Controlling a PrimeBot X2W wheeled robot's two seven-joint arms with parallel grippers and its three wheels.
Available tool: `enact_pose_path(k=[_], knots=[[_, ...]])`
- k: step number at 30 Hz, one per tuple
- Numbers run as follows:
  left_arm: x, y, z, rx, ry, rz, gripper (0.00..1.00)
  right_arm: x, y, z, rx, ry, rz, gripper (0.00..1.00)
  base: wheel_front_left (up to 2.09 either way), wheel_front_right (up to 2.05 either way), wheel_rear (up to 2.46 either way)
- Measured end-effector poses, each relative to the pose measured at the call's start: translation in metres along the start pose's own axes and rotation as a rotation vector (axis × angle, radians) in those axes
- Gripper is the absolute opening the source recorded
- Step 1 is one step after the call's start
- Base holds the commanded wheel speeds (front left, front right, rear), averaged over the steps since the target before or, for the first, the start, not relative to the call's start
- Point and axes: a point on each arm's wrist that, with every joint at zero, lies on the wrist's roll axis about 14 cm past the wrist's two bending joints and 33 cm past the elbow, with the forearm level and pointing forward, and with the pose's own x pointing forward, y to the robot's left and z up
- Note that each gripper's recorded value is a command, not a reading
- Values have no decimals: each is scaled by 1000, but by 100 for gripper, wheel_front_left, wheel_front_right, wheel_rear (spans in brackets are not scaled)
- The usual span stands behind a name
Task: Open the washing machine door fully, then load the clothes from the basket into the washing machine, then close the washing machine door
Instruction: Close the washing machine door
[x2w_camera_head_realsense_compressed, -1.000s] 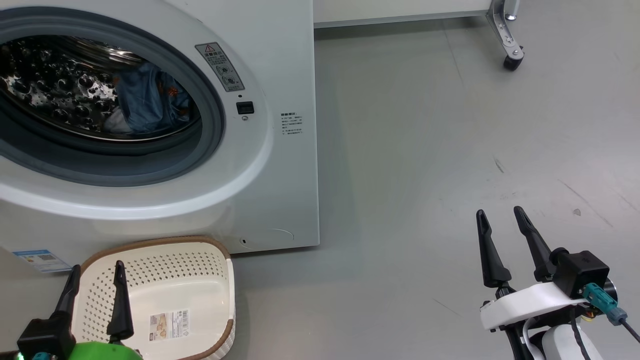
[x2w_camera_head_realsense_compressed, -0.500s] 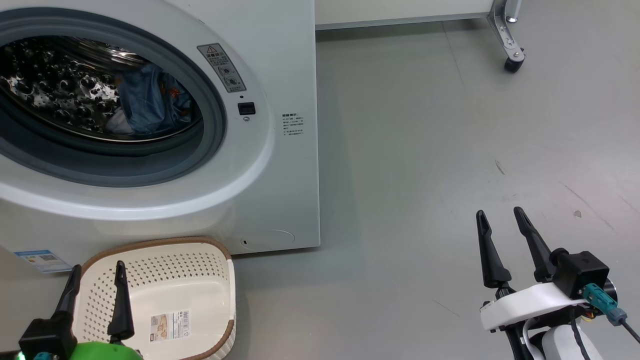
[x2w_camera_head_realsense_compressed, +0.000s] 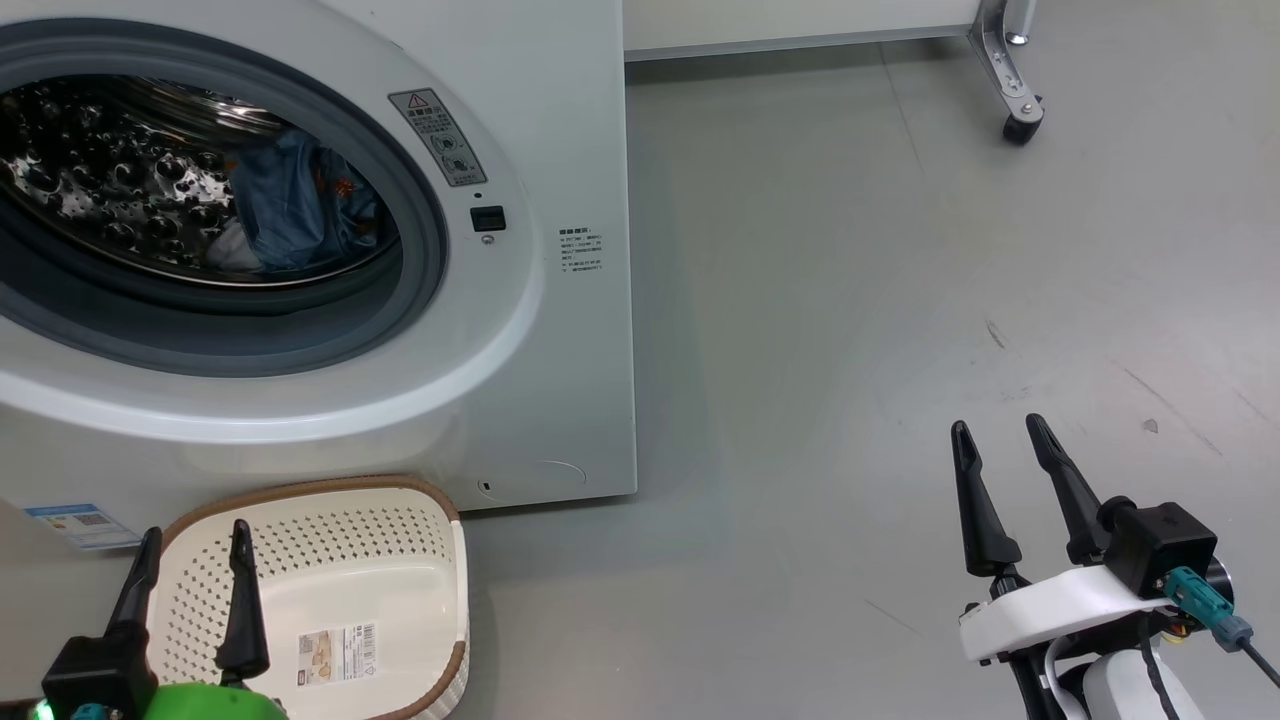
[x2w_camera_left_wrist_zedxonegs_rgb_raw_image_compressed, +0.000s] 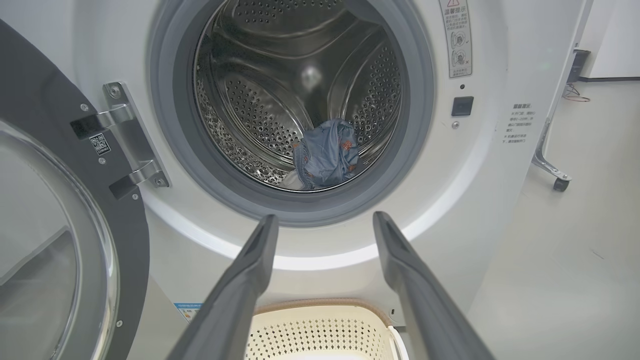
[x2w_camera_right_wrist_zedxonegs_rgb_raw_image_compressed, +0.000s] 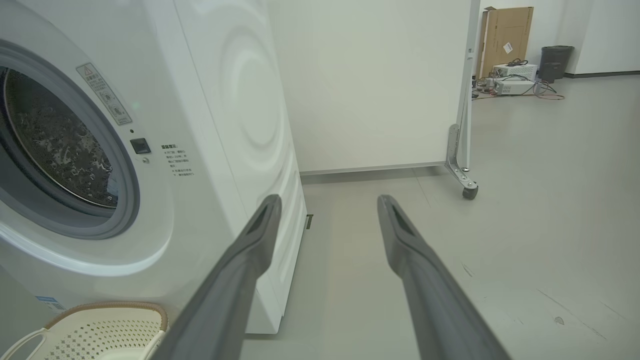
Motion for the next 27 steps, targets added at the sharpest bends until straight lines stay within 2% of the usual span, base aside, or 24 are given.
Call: enact_pose_path(k=[13,27], knots=[[1,-1,0,10,2,0,100,0,-1,-1,0,3,-5,100,-46,46,0],[1,0,-1,13,2,3,100,0,-1,-3,4,9,-4,100,-99,99,0]])
